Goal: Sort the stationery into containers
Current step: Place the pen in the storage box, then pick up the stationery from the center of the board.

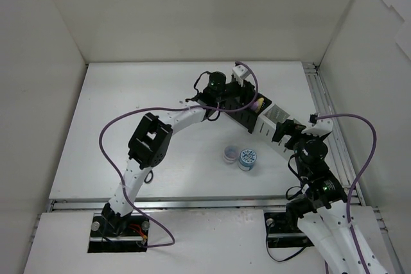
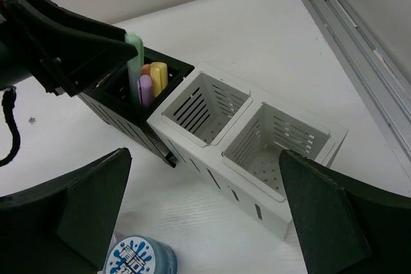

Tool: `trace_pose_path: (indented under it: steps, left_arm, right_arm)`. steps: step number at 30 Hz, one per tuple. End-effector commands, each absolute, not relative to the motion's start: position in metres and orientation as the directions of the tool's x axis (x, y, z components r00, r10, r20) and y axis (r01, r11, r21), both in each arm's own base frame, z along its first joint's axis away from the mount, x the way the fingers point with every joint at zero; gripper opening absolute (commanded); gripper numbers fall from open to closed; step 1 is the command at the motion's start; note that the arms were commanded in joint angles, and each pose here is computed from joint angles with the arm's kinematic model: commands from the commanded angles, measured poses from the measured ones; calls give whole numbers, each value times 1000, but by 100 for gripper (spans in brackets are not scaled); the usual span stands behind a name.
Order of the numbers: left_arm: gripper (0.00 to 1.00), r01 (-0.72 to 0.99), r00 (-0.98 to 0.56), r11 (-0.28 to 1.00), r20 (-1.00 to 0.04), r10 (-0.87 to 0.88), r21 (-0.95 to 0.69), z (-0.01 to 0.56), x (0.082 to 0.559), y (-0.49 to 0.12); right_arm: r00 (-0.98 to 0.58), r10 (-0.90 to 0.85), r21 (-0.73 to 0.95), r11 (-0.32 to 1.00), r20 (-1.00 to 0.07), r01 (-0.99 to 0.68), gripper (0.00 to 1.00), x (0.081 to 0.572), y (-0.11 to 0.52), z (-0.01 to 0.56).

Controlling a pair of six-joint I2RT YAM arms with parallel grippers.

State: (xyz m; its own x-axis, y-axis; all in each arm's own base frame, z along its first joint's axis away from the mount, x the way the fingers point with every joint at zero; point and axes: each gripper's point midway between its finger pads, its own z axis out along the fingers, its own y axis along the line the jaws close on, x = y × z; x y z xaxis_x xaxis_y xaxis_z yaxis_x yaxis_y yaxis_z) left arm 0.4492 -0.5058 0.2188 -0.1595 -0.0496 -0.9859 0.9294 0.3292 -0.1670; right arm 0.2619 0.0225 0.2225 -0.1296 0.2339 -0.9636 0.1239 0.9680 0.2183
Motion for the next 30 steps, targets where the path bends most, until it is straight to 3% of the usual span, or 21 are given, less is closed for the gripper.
trace_pose_path:
  steps: [1,5,8,10,11,18,20,25,26,30]
  left_arm:
    - [52,952,24,305,-984,-178,-33,309,434,-493]
    - [59,957,48,290,-981,-186,-8,328,420,-484]
    - [69,960,67,281,-976,-209,5,350,407,-475]
    - [96,960,67,280,-974,-216,4,359,396,-466]
    - [99,959,72,282,-972,-222,7,366,391,-461]
    - [99,916,17,399,-993,-116,-31,388,353,-403]
    - [99,889,-76,451,-997,-23,-79,363,349,-384]
    - [99,760,-191,637,-981,24,-132,310,326,-308]
    - [99,731,-245,666,-968,52,-149,277,318,-295]
    - [99,590,-293,787,-956,4,-178,255,300,-241]
  right_arm:
    - [-75,241,235,969,-968,79,98,272,30,242]
    - [-88,235,232,972,-968,44,98,273,36,242]
    - [-106,223,226,974,-969,-10,98,274,46,243]
    - [-127,200,209,976,-972,-64,98,275,56,241]
    - [-133,196,211,971,-972,-110,98,275,64,245]
    - [-353,65,168,948,-933,-270,98,281,105,210]
    - [-430,3,152,938,-903,-313,98,275,115,197]
    - [-679,-196,114,917,-707,-383,98,247,140,143]
    - [-709,-186,128,922,-680,-365,98,244,141,137]
    - [-792,-165,147,941,-588,-305,98,235,147,110]
